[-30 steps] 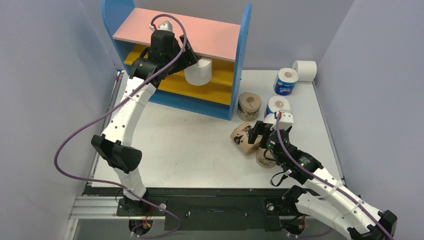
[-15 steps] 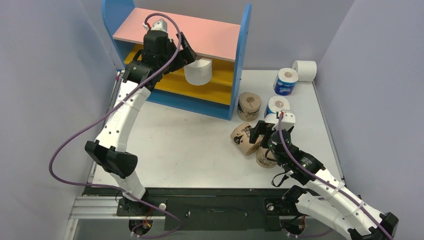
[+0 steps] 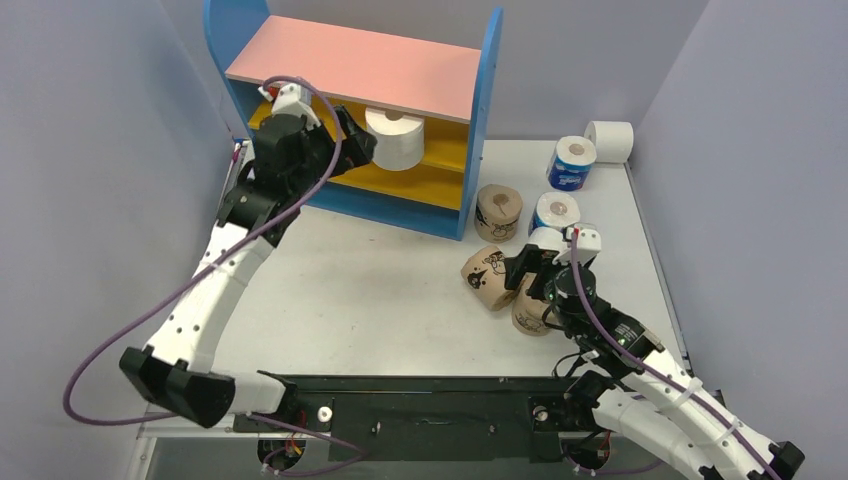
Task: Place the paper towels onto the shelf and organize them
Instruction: Place the paper towel on the shelf, then pick up the paper towel from the center of the board.
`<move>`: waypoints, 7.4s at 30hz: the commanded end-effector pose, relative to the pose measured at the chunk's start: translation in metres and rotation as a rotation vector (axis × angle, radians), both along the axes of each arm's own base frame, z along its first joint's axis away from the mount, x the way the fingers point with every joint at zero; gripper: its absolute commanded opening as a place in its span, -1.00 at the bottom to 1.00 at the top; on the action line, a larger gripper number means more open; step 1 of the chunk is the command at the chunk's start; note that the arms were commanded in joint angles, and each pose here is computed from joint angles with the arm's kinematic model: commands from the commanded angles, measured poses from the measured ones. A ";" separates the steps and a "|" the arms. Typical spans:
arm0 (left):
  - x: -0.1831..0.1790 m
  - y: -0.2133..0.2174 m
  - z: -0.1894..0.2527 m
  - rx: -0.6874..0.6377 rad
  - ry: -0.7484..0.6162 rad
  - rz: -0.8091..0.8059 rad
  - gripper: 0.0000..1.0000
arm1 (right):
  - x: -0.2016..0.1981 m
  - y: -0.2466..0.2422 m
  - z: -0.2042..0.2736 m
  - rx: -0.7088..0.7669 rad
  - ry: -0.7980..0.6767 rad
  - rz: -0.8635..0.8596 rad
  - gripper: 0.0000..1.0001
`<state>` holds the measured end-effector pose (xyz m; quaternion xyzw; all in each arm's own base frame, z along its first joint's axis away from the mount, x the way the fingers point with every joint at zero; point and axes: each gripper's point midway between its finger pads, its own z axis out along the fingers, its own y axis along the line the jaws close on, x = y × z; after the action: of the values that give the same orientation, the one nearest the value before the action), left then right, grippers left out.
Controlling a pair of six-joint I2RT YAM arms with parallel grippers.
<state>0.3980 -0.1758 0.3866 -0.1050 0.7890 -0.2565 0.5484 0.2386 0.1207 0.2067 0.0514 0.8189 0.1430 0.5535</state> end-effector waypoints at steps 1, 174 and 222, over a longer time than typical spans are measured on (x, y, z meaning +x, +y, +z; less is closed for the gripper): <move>-0.021 0.015 0.053 -0.015 -0.296 -0.022 0.93 | -0.004 0.003 0.016 0.031 -0.061 0.040 0.74; -0.109 0.061 -0.115 -0.199 -0.022 0.241 0.93 | 0.105 0.057 0.070 0.046 -0.310 -0.125 0.72; -0.159 -0.011 -0.260 -0.433 0.359 -0.085 0.93 | -0.024 -0.107 -0.068 0.048 0.291 -0.544 0.44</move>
<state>0.2296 -0.1764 0.1046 -0.2411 0.8309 -0.3782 0.3294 0.2245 0.0222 0.1330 0.2761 0.8505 0.0123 0.4476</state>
